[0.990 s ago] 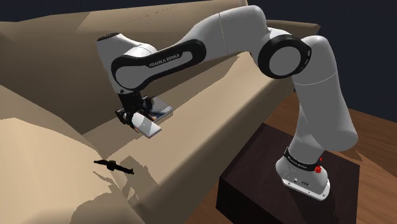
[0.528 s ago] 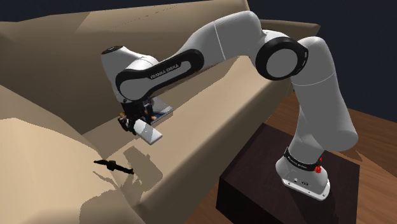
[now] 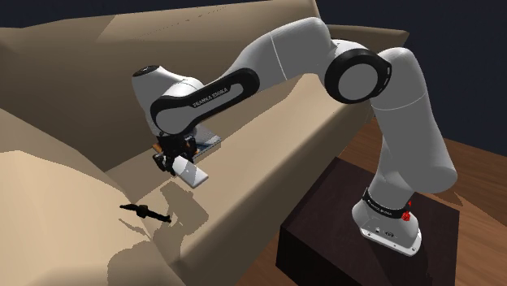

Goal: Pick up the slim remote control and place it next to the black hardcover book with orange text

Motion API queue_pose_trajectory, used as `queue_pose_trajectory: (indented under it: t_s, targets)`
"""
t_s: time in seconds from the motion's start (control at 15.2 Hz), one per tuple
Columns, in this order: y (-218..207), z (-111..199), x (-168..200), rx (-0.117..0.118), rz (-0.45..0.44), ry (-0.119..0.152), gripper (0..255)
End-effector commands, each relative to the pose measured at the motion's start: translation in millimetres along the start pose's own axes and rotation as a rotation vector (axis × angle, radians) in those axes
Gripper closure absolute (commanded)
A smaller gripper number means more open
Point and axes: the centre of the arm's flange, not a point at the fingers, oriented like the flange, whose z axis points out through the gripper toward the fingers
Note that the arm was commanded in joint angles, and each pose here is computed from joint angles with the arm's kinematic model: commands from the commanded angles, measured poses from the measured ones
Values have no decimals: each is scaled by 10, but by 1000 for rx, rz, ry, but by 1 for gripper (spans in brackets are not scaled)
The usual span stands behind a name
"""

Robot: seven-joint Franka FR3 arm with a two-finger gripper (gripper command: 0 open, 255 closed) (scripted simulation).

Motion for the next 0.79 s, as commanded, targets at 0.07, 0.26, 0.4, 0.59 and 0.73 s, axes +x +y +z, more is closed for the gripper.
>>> queue_pose_trajectory:
  t_s: [0.07, 0.26, 0.4, 0.59, 0.73]
  targets:
    - [0, -1, 1, 0, 0, 0, 255]
    - [0, -1, 0, 0, 0, 0, 0]
    - [0, -1, 0, 0, 0, 0, 0]
    - [0, -265, 0, 0, 0, 0, 0]
    - [0, -501, 0, 0, 0, 0, 0]
